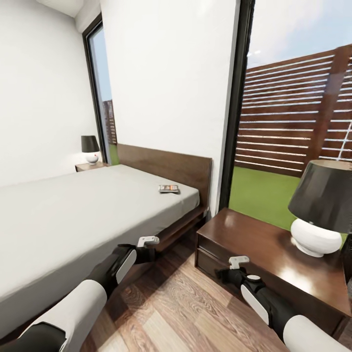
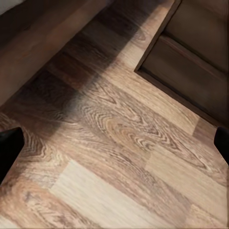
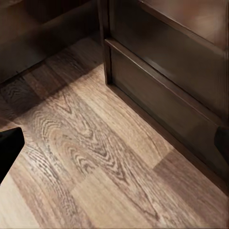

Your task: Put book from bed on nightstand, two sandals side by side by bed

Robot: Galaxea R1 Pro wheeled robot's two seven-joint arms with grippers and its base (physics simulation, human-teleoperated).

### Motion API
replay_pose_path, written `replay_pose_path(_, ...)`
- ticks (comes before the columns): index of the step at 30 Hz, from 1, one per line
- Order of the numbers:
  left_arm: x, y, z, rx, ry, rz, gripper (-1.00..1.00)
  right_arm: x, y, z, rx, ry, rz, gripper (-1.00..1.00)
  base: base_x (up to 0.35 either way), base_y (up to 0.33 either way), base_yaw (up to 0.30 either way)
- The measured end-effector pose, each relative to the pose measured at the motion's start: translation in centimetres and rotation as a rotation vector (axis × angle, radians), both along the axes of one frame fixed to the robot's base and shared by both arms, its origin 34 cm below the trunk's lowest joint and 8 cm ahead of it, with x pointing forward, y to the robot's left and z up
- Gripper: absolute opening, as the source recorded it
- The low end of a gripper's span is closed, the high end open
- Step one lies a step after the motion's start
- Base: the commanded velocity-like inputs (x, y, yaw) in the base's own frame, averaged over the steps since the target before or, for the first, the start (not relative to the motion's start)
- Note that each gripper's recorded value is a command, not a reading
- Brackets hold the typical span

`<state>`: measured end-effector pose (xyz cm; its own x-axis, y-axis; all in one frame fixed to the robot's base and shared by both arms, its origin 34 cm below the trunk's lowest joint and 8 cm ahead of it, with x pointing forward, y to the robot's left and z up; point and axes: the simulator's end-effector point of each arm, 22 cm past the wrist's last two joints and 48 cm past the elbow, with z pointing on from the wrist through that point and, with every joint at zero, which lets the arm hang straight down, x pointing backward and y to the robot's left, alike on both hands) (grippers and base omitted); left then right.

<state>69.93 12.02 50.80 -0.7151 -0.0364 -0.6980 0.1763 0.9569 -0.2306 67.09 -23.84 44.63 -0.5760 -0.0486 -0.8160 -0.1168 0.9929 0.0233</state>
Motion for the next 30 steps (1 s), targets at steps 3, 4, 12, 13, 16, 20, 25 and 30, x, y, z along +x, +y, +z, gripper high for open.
replay_pose_path(3,0.0,0.0,0.8,0.000,-0.012,0.000,1.00,0.1,0.0,0.8,0.000,-0.013,0.000,1.00,0.000,0.000,-0.036)
replay_pose_path(4,0.0,0.0,1.1,0.000,-0.016,0.000,1.00,0.1,0.0,1.1,0.000,-0.018,0.000,1.00,0.000,0.000,-0.018)
replay_pose_path(12,-0.1,0.0,2.9,0.000,-0.044,0.000,1.00,0.2,0.0,2.8,-0.001,-0.043,0.001,1.00,0.000,0.000,-0.005)
replay_pose_path(13,-0.1,0.0,3.1,0.000,-0.047,0.000,1.00,0.2,0.0,3.0,-0.001,-0.046,0.001,1.00,0.000,0.000,0.000)
replay_pose_path(16,-0.1,0.0,3.6,0.000,-0.055,0.000,1.00,0.2,0.0,3.5,-0.001,-0.054,0.002,1.00,0.000,0.000,0.000)
replay_pose_path(20,0.0,0.0,4.2,0.000,-0.057,0.000,1.00,0.3,0.0,4.0,-0.001,-0.056,0.002,1.00,0.000,0.000,0.000)
replay_pose_path(25,0.3,0.0,4.8,0.000,-0.049,0.000,1.00,0.6,0.0,4.7,-0.001,-0.048,0.002,1.00,0.000,0.000,0.000)
replay_pose_path(30,0.6,0.0,5.4,0.000,-0.041,0.000,1.00,0.9,0.0,5.4,-0.001,-0.041,0.001,1.00,0.000,0.000,0.000)
